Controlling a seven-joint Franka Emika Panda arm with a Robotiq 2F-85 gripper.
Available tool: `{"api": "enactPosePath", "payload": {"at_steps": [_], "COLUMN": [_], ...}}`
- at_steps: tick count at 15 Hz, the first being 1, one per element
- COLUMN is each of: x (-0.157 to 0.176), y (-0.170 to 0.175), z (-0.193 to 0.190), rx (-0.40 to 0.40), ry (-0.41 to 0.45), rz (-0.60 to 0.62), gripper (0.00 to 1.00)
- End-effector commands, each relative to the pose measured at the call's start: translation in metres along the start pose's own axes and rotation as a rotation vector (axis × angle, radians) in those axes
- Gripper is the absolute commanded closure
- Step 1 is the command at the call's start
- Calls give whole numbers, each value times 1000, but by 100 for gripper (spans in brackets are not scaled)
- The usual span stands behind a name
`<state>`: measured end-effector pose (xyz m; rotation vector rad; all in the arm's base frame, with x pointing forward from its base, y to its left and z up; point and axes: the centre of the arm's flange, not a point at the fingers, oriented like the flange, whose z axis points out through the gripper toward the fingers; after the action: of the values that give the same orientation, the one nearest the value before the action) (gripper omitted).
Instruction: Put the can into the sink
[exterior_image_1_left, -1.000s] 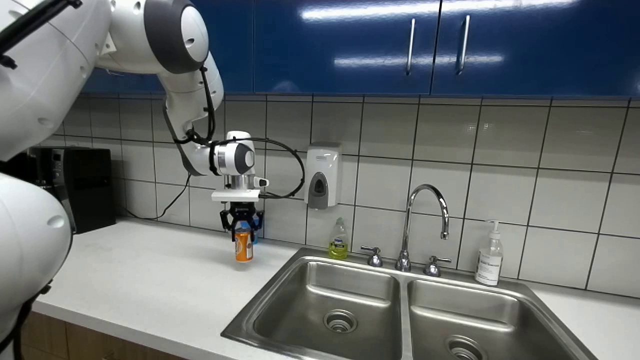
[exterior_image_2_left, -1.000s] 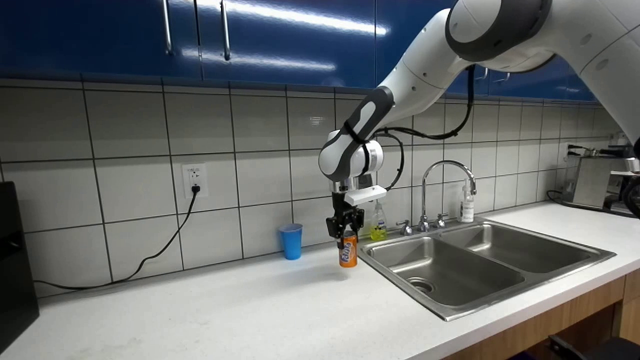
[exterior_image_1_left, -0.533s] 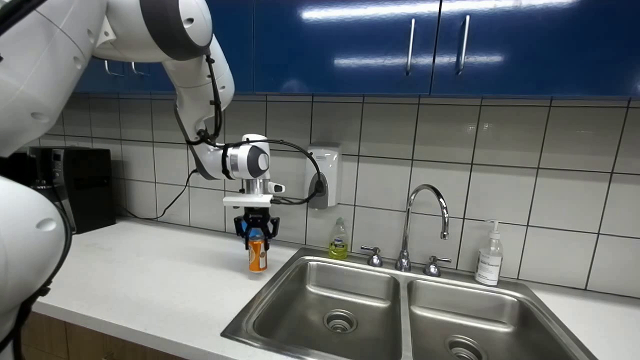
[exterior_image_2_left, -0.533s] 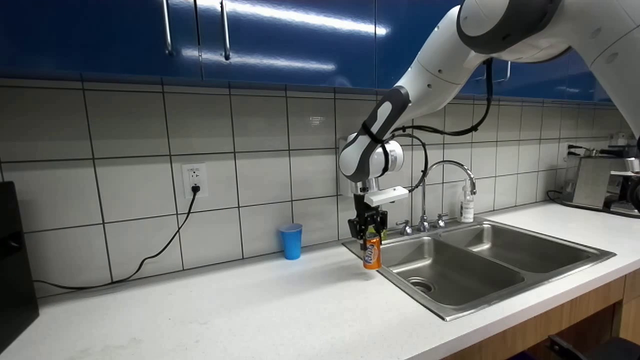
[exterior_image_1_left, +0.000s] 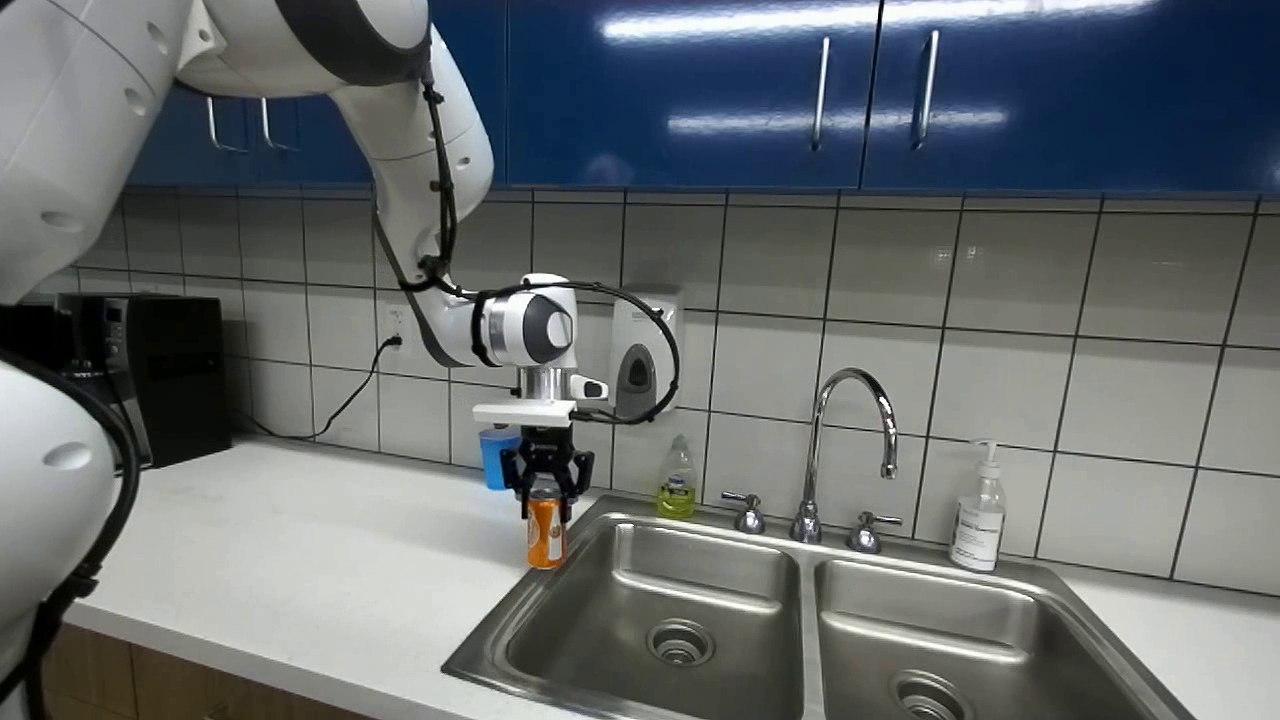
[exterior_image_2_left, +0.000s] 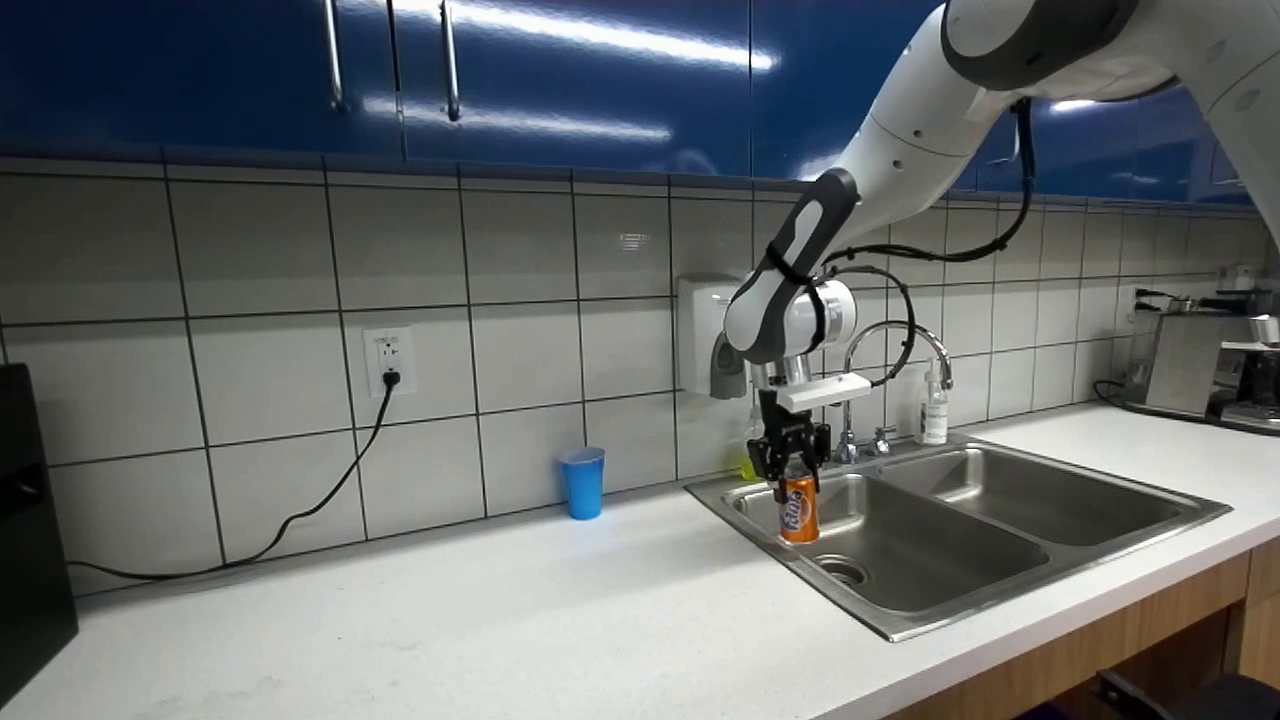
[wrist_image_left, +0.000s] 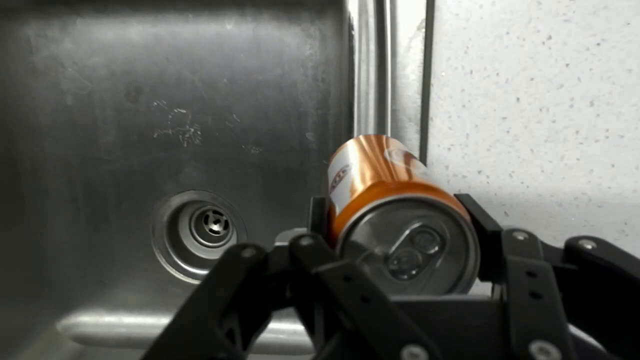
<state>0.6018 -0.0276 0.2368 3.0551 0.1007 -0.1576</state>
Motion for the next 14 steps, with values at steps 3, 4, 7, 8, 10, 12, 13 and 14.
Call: {"api": "enactPosePath", "payload": {"at_steps": [3, 4, 7, 8, 10, 12, 13, 14], "x": [-33, -36, -45, -47, -51, -55, -56, -57], "y": [43, 49, 73, 80, 95, 113, 122, 129], "z": [-7, -6, 5, 9, 19, 30, 36, 42], "rx": [39, 45, 64, 70, 74, 73, 72, 71], "ry": [13, 17, 25, 28, 34, 41, 44, 47], "rz": [125, 139, 192, 209, 244, 278, 294, 309], "gripper": [62, 62, 62, 62, 62, 62, 62, 62]}}
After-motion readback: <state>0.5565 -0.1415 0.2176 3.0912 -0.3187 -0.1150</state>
